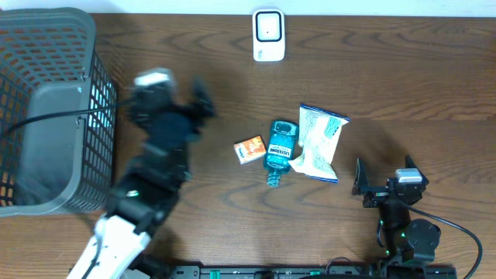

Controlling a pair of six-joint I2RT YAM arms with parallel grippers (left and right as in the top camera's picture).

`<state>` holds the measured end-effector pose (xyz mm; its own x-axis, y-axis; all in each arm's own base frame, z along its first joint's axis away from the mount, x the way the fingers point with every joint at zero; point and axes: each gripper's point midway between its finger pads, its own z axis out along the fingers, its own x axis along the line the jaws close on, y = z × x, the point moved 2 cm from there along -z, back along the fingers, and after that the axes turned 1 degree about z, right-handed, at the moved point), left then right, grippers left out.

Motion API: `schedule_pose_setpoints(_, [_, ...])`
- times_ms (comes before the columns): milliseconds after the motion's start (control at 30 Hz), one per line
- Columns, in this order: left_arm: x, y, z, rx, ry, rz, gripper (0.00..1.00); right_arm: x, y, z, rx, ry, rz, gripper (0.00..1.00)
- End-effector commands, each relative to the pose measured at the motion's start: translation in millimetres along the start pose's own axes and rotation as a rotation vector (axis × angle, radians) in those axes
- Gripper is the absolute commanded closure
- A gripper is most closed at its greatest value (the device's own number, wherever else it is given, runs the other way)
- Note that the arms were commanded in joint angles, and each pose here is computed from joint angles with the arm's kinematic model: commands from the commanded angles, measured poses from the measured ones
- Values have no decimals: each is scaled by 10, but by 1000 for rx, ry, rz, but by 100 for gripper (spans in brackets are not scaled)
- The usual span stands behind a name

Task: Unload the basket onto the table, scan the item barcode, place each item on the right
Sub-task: 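Carry the tissue pack out and place it left of the bottle, then move the left gripper back into the basket toward the green wipes pack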

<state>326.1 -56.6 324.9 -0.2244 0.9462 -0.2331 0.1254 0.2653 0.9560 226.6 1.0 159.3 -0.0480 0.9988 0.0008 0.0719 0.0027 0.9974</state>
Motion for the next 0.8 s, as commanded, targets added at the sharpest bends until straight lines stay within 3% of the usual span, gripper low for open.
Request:
schedule_pose_setpoints(0, [533, 800, -105, -163, 176, -7, 2, -1, -13, 1, 4, -2, 7, 1])
schedule_pose_setpoints(200, [1073, 1472, -143, -130, 265, -25, 2, -1, -12, 1, 4, -2, 7, 1])
schedule_pose_setpoints(367, [1598, 1629, -44, -15, 370, -166, 2, -1, -13, 1, 4, -2, 7, 1])
schedule_pose_setpoints(533, [2021, 1335, 252, 162, 381, -383, 2, -1, -13, 1, 4, -2, 7, 1])
schedule_pose_setpoints(767, [2538, 527, 698, 429, 508, -596, 2, -1, -13, 1, 4, -2, 7, 1])
